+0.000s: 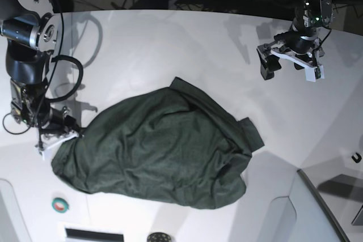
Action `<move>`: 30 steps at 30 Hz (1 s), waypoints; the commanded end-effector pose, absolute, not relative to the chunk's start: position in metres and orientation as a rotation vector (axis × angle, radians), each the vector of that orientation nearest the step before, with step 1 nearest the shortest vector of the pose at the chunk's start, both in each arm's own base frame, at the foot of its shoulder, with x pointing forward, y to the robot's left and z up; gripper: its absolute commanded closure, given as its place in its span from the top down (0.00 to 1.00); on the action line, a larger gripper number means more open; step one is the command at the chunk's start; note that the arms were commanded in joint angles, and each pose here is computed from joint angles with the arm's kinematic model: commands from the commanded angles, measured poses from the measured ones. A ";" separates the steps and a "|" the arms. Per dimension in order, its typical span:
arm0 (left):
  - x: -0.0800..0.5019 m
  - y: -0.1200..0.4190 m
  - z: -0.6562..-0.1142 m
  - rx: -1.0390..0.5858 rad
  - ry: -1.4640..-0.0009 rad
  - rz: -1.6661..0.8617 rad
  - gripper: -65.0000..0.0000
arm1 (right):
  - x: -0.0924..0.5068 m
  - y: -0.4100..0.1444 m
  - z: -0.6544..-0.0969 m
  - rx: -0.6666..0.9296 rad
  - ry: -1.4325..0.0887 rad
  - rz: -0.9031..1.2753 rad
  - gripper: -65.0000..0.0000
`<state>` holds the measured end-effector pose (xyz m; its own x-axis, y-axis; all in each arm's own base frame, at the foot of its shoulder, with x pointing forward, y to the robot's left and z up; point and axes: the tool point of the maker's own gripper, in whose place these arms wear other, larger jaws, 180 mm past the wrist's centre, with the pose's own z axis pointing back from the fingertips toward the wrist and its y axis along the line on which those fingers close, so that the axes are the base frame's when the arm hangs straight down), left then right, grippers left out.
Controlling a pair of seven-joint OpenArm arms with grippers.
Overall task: Layout the t-shirt on the table in an organized manner, then fold the t-shirt properly
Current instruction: 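Lay the shirt down and pull a corner outward with the right gripper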
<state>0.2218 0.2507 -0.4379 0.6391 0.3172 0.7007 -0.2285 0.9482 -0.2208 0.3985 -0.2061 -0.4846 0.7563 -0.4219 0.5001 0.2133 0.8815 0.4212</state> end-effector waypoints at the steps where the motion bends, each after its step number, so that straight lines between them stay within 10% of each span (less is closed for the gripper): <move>1: 0.229 0.257 -0.426 -0.106 -0.868 0.306 1.00 | 0.416 -0.217 -0.466 0.352 -0.686 -0.355 0.00; 26: 0.222 0.259 -0.429 -0.099 -0.852 0.308 1.00 | 0.345 -0.357 -0.430 -0.020 -0.674 -0.581 0.00; 30: 0.221 0.261 -0.429 -0.091 -0.851 0.300 1.00 | 0.341 -0.329 -0.415 0.006 -0.659 -0.513 0.25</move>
